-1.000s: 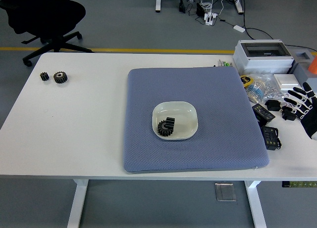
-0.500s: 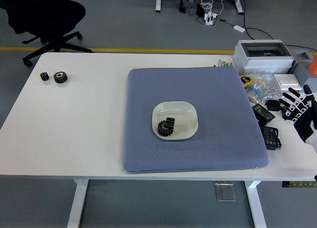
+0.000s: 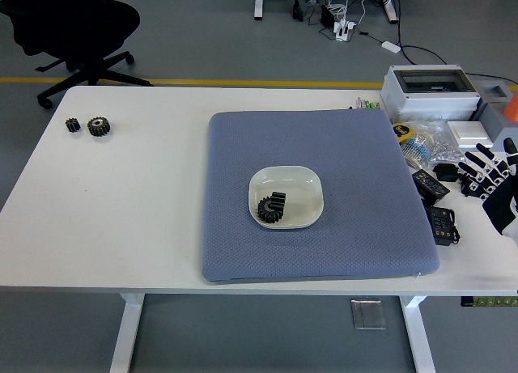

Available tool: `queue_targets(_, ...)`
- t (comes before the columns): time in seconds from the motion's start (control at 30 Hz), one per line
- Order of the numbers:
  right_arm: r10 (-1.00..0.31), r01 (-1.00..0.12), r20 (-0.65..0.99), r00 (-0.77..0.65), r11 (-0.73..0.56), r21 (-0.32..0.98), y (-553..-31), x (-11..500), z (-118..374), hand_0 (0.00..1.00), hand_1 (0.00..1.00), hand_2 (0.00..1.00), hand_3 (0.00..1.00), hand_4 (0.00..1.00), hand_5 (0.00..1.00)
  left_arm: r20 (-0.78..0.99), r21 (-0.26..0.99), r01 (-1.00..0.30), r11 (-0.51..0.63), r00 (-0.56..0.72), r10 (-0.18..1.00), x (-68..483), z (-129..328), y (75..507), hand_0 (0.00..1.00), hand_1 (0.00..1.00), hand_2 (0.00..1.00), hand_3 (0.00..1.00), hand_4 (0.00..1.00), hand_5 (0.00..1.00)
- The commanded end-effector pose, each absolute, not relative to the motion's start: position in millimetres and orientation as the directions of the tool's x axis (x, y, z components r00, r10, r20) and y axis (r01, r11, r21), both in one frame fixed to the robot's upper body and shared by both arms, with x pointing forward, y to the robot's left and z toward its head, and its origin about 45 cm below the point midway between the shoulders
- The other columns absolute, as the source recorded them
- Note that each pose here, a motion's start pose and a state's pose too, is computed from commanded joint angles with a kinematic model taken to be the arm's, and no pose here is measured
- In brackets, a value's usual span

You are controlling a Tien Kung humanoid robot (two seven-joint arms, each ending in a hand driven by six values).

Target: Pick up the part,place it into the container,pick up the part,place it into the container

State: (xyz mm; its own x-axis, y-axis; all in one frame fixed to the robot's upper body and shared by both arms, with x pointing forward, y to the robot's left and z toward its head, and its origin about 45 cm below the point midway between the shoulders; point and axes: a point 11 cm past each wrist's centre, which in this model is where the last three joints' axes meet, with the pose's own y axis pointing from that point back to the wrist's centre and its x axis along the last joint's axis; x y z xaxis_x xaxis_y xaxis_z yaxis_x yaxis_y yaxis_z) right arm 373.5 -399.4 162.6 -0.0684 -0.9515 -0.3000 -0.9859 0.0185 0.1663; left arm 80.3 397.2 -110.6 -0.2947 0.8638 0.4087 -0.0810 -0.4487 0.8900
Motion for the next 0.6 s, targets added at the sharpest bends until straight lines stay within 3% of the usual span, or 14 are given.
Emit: queue_targets(0.6,-0.937,-0.989,-0.33,-0.112,0.074,0.126,-406.9,378.1,173.7,0.891,0.814,0.834,0.851,0.998,0.89,0.401,0.89,-0.097,-0.446,-0.303,0.865,89.1,-109.4,395.6,0.623,0.601,0.646,0.555,0.644,0.571)
